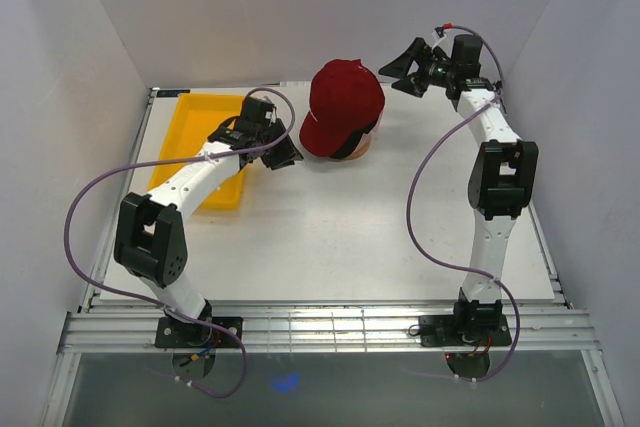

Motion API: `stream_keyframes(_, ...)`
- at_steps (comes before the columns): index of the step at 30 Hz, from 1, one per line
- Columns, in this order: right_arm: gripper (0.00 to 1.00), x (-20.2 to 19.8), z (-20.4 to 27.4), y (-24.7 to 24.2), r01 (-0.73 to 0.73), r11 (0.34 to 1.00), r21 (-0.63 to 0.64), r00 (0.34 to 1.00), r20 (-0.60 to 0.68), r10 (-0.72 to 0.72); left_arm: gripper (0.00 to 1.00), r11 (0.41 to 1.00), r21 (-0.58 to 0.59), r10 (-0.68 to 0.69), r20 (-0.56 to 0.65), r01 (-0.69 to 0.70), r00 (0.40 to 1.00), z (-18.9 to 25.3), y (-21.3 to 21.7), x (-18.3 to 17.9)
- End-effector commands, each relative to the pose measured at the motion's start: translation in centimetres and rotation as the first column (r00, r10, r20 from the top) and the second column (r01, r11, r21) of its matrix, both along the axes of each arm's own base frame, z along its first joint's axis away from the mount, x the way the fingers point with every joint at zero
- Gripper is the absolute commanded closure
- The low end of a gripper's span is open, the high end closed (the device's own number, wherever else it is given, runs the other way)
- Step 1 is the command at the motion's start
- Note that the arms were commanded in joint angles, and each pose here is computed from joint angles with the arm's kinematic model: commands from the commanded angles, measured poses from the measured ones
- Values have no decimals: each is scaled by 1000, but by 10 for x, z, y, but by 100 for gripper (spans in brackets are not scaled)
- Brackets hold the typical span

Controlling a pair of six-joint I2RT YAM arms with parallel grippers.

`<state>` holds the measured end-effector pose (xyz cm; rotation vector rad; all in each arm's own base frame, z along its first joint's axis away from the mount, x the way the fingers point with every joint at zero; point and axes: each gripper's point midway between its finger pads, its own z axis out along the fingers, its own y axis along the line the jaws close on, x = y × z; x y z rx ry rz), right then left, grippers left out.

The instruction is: Stack the hats

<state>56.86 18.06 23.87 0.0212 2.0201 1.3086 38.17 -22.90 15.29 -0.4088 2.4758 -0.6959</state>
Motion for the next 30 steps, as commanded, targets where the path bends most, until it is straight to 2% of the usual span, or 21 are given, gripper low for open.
stream_keyframes(1, 6, -9, 72, -16, 32, 999, 31, 989, 143, -36, 58, 998, -42, -35, 135, 41, 990, 60, 3, 4)
stream_keyframes(5, 6, -31, 103, -28, 92, 996, 14, 980, 177, -93, 57, 996, -45, -65, 197, 75, 978, 90, 7, 2)
stream_keyframes(6, 6, -30, 103, -50, 152, 988, -2, 974, 173, -149, 56, 996, -36, -76, 221, 86, 972, 99, 9, 0)
stream_keyframes(9, 4, -58, 107, -62, 217, 974, -71, 964, 174, -202, 55, 993, -22, -110, 267, 120, 957, 117, 10, -5)
stream_keyframes(10, 2, -68, 91, -66, 234, 967, -102, 966, 139, -219, 55, 992, -19, -116, 278, 126, 954, 124, 12, -9)
stream_keyframes(11, 10, -86, 105, -69, 256, 959, -123, 955, 185, -231, 54, 989, -21, -134, 285, 146, 949, 128, 11, -12)
stream_keyframes(12, 11, -96, 103, -71, 265, 954, -137, 954, 184, -238, 50, 987, -21, -143, 306, 157, 941, 138, 10, -13)
stream_keyframes(20, 11, -207, 60, -85, 323, 910, -258, 943, 171, -286, 46, 979, 71, -204, 417, 192, 885, 175, 33, -46)
stream_keyframes(25, 11, -239, 54, -103, 398, 850, -345, 915, 223, -337, 44, 982, 82, -187, 470, 168, 862, 191, 45, -63)
stream_keyframes(30, 11, -254, 59, -118, 484, 798, -359, 872, 273, -406, 44, 983, 116, -182, 493, 143, 851, 203, 57, -72)
